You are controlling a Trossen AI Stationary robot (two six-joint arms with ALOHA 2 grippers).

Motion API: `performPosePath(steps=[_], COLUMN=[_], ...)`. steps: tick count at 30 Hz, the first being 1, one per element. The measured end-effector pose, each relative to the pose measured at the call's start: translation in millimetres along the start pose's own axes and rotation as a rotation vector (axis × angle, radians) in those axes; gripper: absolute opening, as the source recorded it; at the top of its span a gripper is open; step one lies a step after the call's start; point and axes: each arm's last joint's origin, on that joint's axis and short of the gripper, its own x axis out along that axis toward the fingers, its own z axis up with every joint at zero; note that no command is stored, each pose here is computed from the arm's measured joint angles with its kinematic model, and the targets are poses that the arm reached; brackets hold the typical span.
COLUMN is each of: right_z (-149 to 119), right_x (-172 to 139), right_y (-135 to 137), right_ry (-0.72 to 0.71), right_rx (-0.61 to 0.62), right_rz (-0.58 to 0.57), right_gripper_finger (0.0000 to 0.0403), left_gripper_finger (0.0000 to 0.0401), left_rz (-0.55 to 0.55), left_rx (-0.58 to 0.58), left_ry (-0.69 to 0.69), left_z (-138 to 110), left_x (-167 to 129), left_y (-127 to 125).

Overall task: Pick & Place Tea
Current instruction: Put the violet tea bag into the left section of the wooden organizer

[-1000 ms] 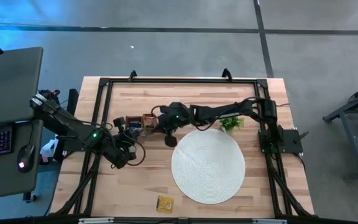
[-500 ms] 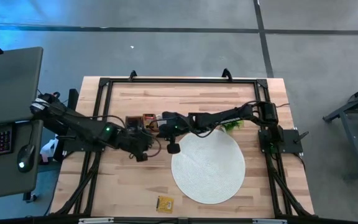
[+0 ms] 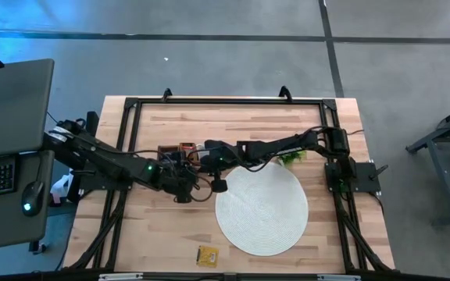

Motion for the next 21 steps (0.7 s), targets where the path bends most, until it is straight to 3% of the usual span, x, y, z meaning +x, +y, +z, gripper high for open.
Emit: performPosePath(steps=[11, 19, 21], right_z=[-0.4, -0.4, -0.3], right_x=[-0.1, -0.2, -0.2], right_y=[-0.1, -0.4, -0.4], right_ry=[0.004, 0.004, 0.003], right_rx=[0.001, -0.016, -0.031], right_rz=[0.002, 0.003, 0.002], right_gripper_finger=[0.0001, 0.0003, 0.0004], left_gripper_finger=[0.0143, 0.0019, 0.0007], left_rz=[0.011, 0.025, 0.032], left_rx=[-0.015, -0.021, -0.046], left_ry=[-0.021, -0.025, -0.026], left_z=[2.1, 2.2, 2.2], left_x=[-0.3, -0.3, -0.3], left_y=[0.2, 0.7, 0.9])
